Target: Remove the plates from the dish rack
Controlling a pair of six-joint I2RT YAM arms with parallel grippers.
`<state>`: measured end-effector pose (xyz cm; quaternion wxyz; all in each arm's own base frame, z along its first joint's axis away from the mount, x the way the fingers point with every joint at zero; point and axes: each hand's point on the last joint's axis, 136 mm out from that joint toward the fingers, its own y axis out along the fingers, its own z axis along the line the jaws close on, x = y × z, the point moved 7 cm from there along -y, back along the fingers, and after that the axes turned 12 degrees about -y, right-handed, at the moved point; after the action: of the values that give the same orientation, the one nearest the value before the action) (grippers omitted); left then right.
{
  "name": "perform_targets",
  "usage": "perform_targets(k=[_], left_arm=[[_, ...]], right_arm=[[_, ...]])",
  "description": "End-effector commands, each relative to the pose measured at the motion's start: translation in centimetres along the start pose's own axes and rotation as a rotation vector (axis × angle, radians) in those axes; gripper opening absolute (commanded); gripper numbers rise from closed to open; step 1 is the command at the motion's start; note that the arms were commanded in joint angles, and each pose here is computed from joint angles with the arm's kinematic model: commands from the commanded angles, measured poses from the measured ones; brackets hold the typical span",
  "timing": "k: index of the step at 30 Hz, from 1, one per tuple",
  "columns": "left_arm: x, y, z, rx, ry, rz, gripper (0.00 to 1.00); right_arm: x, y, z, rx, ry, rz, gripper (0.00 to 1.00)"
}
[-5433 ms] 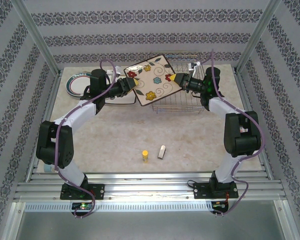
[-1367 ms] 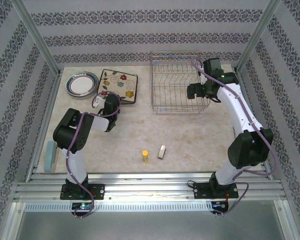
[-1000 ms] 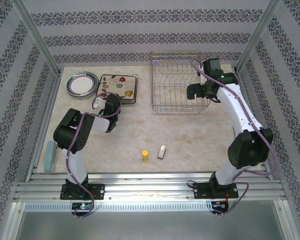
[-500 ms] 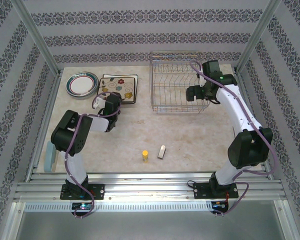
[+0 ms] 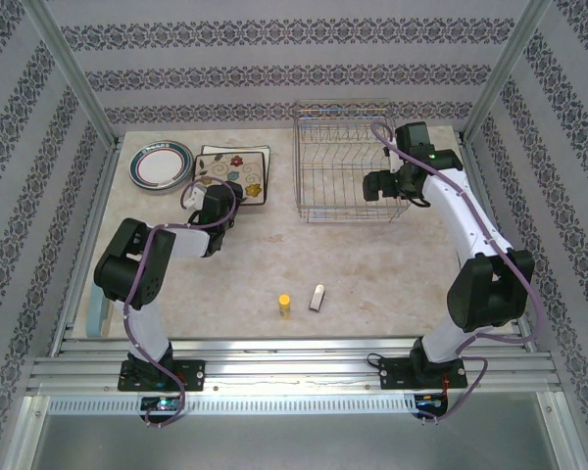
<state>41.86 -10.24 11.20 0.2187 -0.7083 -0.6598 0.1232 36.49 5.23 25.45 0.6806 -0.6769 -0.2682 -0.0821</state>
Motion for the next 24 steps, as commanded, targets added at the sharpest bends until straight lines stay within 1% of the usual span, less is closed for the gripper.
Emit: perform_targets(k=[1,6,10,14,17,18,20,21,22,24], left_arm=[[0.4,0.2,-0.9,0.004,0.068,0.053,0.68],[0.3,1.0,-2.0,0.02,0.145,0.143,0.69],[0.2,2.0,-2.1,0.017,0.153,0.225,0.69],[-0.1,2.5,-1.7,0.031,0.165,0.259,0.69],[0.1,2.0,-1.4,0.032,0.17,0.273,0.7],[0.2,1.7,-1.3,0.03,0.172,0.278,0.72],[0.4,0.7,-1.7,0.022,0.199,0.29,0.81],[0.4,0.2,-2.0,0.021,0.222,0.295,0.89],[0.5,-0.4,-2.5,0.015,0.251,0.3,1.0],[0.7,-2.0,-3.8,-0.001,0.309,0.302,1.0]], right_arm=[[0.1,-0.7,0.2,0.018,0.011,-0.035,0.98],[0.2,-0.6,0.0,0.018,0.015,-0.04,0.98],[0.3,-0.4,0.0,0.028,0.021,-0.042,0.98],[0.3,-0.1,0.1,0.035,0.017,-0.038,0.98],[0.1,-0.1,0.0,0.035,0.018,-0.039,0.98],[0.0,-0.2,-0.1,0.034,0.022,-0.042,0.98],[0.0,-0.4,-0.3,0.034,0.03,-0.056,0.98],[-0.1,-0.6,-0.5,0.032,0.035,-0.062,0.98],[-0.1,-0.9,-0.6,0.028,0.041,-0.072,0.98],[-0.3,-1.8,-1.0,0.017,0.059,-0.11,0.98]])
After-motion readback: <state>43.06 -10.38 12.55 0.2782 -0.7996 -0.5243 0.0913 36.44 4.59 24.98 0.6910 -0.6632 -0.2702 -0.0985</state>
